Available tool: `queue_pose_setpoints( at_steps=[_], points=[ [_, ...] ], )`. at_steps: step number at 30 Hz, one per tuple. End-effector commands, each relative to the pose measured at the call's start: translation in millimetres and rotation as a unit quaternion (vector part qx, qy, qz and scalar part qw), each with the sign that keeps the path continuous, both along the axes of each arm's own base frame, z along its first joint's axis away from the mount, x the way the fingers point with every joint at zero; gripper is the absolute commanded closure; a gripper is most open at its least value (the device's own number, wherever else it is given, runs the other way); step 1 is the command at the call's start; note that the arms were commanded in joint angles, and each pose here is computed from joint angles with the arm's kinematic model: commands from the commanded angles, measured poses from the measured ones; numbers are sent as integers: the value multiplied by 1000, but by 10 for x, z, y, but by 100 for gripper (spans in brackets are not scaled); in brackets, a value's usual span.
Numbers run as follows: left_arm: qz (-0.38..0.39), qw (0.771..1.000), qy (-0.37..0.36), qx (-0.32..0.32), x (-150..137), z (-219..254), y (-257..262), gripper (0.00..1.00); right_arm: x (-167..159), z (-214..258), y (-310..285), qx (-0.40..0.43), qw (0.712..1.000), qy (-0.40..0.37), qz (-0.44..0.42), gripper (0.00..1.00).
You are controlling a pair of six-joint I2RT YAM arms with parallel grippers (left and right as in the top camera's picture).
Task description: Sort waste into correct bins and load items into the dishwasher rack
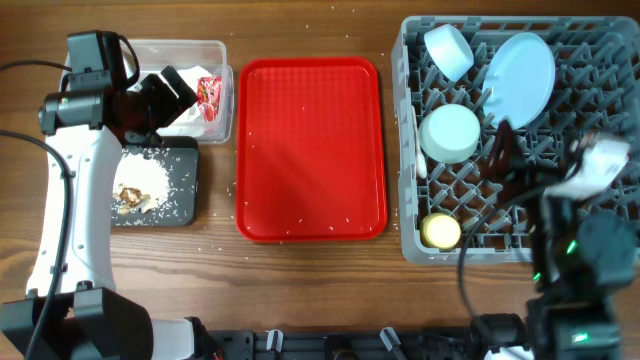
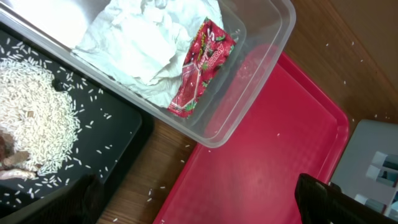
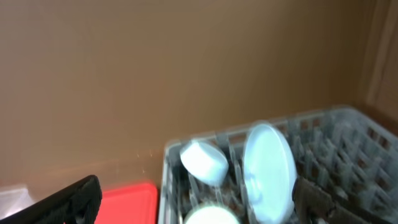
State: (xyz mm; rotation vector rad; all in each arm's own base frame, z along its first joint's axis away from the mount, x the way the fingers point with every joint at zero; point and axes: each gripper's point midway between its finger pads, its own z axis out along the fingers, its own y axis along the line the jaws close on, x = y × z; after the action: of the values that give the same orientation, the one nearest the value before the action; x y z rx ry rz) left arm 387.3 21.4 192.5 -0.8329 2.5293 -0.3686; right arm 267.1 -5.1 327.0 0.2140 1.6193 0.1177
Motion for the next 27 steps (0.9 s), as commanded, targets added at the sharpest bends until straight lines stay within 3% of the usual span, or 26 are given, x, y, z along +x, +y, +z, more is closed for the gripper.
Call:
queue_pose_setpoints(
  at_steps=[1,9,14,18,27],
  points=[
    [-1,1000,-7,-2,-9,49,0,0,-98,-630,86,3,999,-10,36,0],
    [-1,1000,-7,-2,-9,49,0,0,-221,-1263,92,0,998,-55,38,0],
    [-1,1000,-7,-2,-9,49,0,0,-204,-1491,116,16,998,-38,45,0],
    [-1,1000,-7,-2,-9,49,0,0,-205,-1505,131,56,997,-34,47,0],
    [-1,1000,-7,-2,-9,49,0,0,-204,-1511,131,56,997,-33,47,0]
  ],
)
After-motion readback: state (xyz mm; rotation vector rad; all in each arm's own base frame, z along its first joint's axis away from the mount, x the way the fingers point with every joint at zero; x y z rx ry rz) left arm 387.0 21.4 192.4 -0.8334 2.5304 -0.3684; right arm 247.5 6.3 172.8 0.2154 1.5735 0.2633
